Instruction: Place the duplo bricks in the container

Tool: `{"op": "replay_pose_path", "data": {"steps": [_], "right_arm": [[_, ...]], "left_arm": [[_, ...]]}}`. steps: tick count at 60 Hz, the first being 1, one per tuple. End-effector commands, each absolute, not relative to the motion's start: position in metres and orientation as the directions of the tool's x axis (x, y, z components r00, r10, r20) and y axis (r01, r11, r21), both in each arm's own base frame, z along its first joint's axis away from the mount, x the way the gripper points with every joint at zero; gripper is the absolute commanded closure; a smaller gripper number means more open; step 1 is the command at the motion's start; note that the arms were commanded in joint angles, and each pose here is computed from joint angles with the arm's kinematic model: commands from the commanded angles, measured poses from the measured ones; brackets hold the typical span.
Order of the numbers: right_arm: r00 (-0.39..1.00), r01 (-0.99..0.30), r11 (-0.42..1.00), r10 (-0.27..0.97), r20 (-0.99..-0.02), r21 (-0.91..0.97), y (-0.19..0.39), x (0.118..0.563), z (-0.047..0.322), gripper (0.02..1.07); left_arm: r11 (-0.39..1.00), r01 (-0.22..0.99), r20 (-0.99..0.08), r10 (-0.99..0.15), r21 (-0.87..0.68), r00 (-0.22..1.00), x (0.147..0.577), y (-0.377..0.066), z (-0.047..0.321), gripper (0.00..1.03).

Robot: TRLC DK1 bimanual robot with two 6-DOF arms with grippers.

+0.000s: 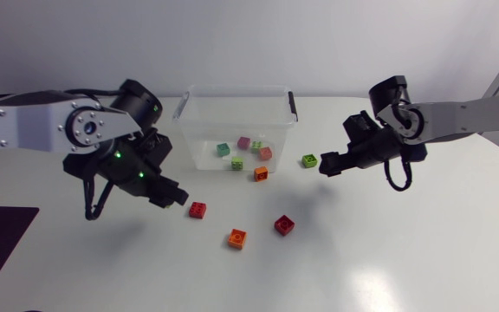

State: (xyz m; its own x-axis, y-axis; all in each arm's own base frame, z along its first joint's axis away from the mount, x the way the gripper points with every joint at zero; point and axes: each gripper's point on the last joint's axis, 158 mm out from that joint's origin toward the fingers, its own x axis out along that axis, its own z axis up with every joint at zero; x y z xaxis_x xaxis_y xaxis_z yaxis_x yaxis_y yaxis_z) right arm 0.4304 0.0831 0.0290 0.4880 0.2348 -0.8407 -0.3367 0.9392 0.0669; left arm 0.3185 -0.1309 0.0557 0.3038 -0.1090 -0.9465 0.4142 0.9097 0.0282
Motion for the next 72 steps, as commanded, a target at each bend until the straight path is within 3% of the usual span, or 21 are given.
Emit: {"op": "replay_pose_path", "data": {"steps": [1,22,36,49,68,72], "right_arm": [[0.481,-0.336,0.94,0.229,-0.846,0.064,0.089,0.445,0.016,0.07],[0.467,-0.36,0.933,0.192,-0.863,0.013,0.107,0.49,-0.021,0.08],[0.484,-0.345,0.939,0.168,-0.859,-0.011,0.106,0.515,-0.031,0.14],[0.488,-0.336,0.942,0.15,-0.86,-0.026,0.106,0.526,-0.034,0.35],[0.431,-0.34,0.94,0.121,-0.894,-0.037,0.105,0.52,-0.049,0.37],[0.43,-0.348,0.937,0.122,-0.895,-0.04,0.108,0.52,-0.051,0.52]], "left_arm": [[0.911,0.412,-0.917,-0.142,0.026,0.374,0.333,-0.131,0.085,0.77],[0.916,0.402,-0.802,-0.252,-0.016,0.542,0.374,-0.144,0.147,0.77],[0.911,0.412,-0.677,-0.321,-0.028,0.663,0.402,-0.157,0.196,0.77],[0.91,0.413,-0.636,-0.335,-0.028,0.695,0.424,-0.166,0.215,0.77],[0.907,0.419,-0.585,-0.357,-0.033,0.728,0.443,-0.176,0.234,0.77],[0.905,0.424,-0.576,-0.367,-0.038,0.731,0.445,-0.178,0.236,0.77]]}}
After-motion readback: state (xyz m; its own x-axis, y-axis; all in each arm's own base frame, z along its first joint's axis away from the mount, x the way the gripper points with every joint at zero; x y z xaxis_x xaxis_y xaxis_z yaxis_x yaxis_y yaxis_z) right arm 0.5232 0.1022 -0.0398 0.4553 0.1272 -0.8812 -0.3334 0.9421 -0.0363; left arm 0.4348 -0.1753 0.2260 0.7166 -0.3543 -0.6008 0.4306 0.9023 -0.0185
